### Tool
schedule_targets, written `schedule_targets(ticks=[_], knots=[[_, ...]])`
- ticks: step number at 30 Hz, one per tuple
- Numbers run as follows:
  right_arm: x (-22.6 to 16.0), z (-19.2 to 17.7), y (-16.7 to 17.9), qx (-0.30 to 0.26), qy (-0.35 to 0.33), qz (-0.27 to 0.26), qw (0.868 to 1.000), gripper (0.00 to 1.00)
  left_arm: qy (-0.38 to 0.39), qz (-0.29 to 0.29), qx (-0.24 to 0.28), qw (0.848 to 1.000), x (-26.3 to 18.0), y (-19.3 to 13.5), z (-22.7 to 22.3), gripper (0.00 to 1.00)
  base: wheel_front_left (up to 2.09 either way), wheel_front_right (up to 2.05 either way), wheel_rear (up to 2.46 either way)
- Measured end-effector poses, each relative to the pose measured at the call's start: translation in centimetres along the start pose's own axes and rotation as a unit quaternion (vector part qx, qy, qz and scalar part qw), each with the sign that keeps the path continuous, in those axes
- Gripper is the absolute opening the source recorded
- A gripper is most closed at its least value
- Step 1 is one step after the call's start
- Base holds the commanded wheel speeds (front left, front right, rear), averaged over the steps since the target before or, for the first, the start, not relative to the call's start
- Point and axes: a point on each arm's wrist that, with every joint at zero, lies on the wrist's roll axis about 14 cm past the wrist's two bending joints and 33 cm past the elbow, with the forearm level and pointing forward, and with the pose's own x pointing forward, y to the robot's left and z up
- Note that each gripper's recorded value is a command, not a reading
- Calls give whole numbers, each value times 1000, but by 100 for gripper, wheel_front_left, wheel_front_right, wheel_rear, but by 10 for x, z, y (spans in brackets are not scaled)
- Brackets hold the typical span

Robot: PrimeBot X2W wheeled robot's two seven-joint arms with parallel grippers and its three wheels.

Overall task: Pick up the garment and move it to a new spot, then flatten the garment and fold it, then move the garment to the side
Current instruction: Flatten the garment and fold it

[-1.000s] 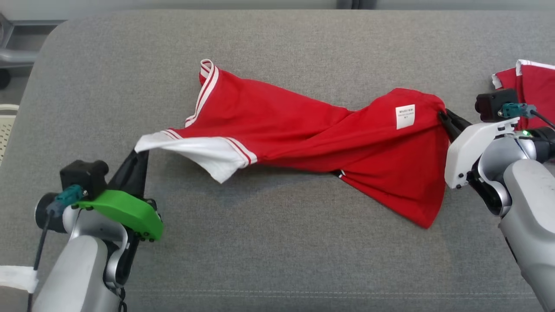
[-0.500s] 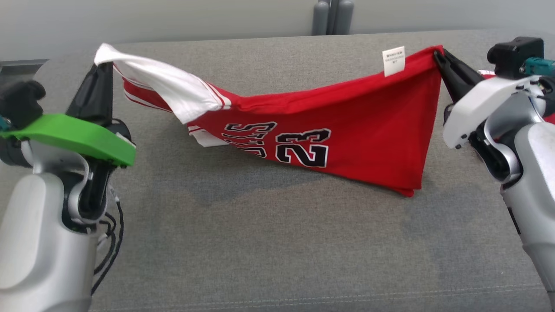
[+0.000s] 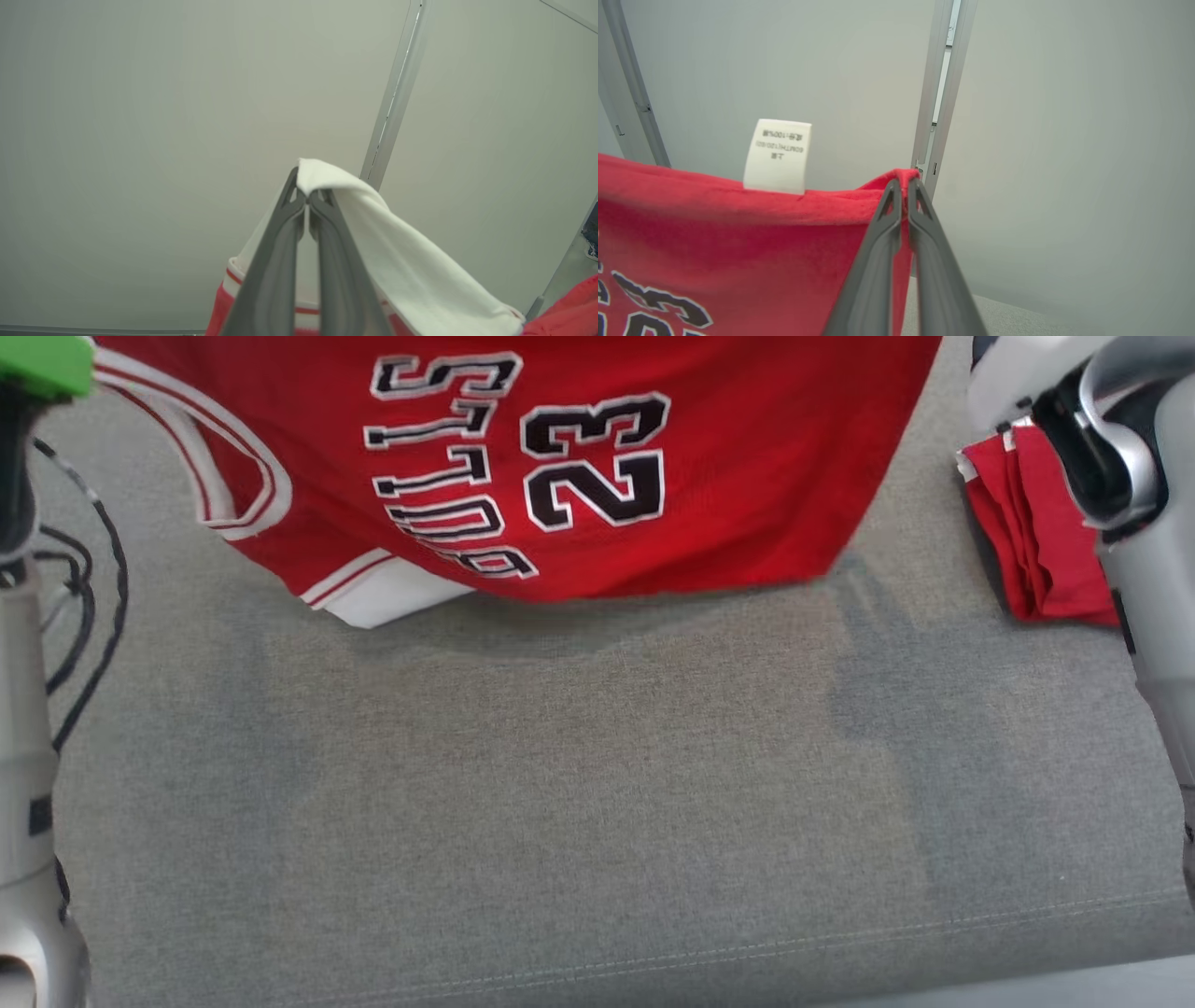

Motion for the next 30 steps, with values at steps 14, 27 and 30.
schedule_targets(ticks=[14, 27, 30], knots=[[86, 44, -41, -55, -122, -63, 989, 0, -118, 33, -13, 992, 95, 28, 38, 0, 0, 0, 0], [87, 78, -96, -84, -238, -175, 951, 0, -257, -42, -28, 965, 137, -5, 51, 0, 0, 0, 0], [96, 22, -91, -89, -188, -168, 964, 0, -224, -42, -42, 973, 143, 3, 6, 0, 0, 0, 0]])
